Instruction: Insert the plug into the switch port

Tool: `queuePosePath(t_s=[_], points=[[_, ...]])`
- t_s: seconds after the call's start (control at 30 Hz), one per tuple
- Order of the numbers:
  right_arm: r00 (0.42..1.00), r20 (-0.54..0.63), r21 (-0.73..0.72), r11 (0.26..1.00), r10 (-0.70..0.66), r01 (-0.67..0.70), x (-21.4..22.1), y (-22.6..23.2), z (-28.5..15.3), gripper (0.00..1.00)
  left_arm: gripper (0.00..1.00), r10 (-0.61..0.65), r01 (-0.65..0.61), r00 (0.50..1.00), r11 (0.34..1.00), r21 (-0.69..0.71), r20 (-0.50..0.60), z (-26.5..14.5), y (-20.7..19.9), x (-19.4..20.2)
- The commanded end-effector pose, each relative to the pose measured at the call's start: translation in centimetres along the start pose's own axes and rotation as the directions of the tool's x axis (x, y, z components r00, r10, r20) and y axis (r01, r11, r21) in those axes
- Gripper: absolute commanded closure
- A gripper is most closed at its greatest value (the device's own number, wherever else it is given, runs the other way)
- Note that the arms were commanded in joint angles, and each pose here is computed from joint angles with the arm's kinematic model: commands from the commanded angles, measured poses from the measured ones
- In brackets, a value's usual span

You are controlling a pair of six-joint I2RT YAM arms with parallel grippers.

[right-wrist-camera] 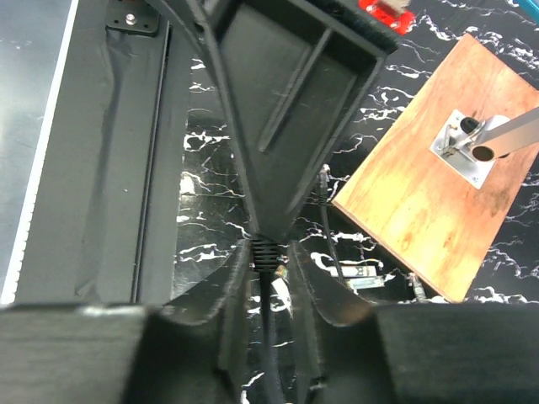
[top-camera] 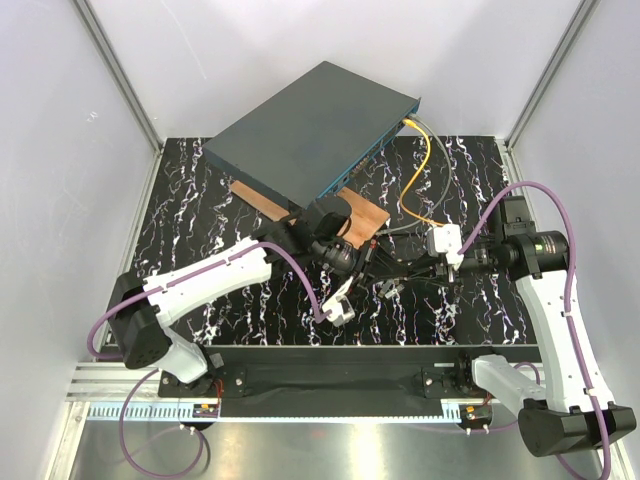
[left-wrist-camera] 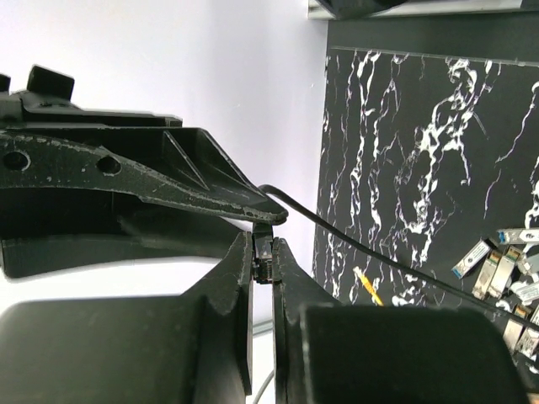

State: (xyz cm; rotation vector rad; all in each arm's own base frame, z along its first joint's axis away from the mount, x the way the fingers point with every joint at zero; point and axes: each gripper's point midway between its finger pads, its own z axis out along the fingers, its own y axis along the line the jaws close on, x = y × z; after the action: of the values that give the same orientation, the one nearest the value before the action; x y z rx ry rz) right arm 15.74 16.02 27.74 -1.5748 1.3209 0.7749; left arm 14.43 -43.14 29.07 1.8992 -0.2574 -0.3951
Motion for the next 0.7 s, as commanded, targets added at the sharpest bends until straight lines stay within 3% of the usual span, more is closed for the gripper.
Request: queuePosePath(t_s=[0.0, 0.03, 0.07, 0.13, 0.17, 0.2, 0.3, 0.43, 0.53, 0.63, 0.67], points=[[0.971, -0.045, -0.126, 0.963, 0.233, -0.237, 0.1, 5.6, -0.5, 0.76, 1.0, 0.104, -0.104, 0.995, 0.992, -0.073, 0.007, -0.6, 3.6, -0.3], [0.971, -0.047, -0.124, 0.964, 0.233, -0.237, 0.1, 5.5, -0.5, 0.81, 1.0, 0.103, -0.102, 0.995, 0.992, -0.072, 0.008, -0.6, 3.6, -0.3], [0.972, -0.046, -0.124, 0.964, 0.231, -0.235, 0.0, 5.6, -0.5, 0.94, 1.0, 0.104, -0.104, 0.995, 0.992, -0.073, 0.007, -0.6, 3.6, -0.3], [0.972, -0.043, -0.123, 0.964, 0.233, -0.237, -0.1, 5.5, -0.5, 1.0, 0.97, 0.1, -0.1, 0.995, 0.992, -0.074, -0.007, -0.6, 3.6, 0.0], [0.969, -0.043, -0.112, 0.963, 0.243, -0.246, -0.1, 5.3, -0.5, 1.0, 0.9, 0.108, -0.109, 0.994, 0.99, -0.087, -0.015, -0.8, 3.9, 0.0], [0.967, -0.044, -0.103, 0.962, 0.251, -0.254, -0.1, 5.1, -0.5, 1.0, 0.7, 0.075, -0.078, 0.997, 0.992, -0.094, -0.035, -1.0, 4.0, 0.3], [0.955, -0.047, -0.053, 0.954, 0.293, -0.295, 0.0, 3.9, -0.4, 1.0, 0.42, 0.008, -0.02, 0.996, 0.991, -0.136, -0.086, -2.3, 5.0, 0.5], [0.941, -0.03, 0.043, 0.941, 0.336, -0.335, -0.4, 1.7, -0.5, 1.0, 0.29, -0.104, 0.068, 0.983, 0.972, -0.224, -0.152, -5.5, 6.8, -0.2], [0.933, -0.027, 0.112, 0.928, 0.36, -0.355, -0.7, 0.5, -0.9, 1.0, 0.25, -0.21, 0.15, 0.96, 0.944, -0.296, -0.185, -7.9, 7.9, -1.2], [0.932, -0.017, 0.233, 0.908, 0.362, -0.349, -1.2, -3.2, -1.5, 1.0, 0.24, -0.384, 0.282, 0.904, 0.867, -0.412, -0.189, -10.3, 9.7, -1.8], [0.926, -0.039, 0.284, 0.893, 0.375, -0.349, -0.8, -4.4, -1.9, 1.0, 0.23, -0.508, 0.376, 0.843, 0.792, -0.481, -0.176, -11.2, 10.1, -1.3]])
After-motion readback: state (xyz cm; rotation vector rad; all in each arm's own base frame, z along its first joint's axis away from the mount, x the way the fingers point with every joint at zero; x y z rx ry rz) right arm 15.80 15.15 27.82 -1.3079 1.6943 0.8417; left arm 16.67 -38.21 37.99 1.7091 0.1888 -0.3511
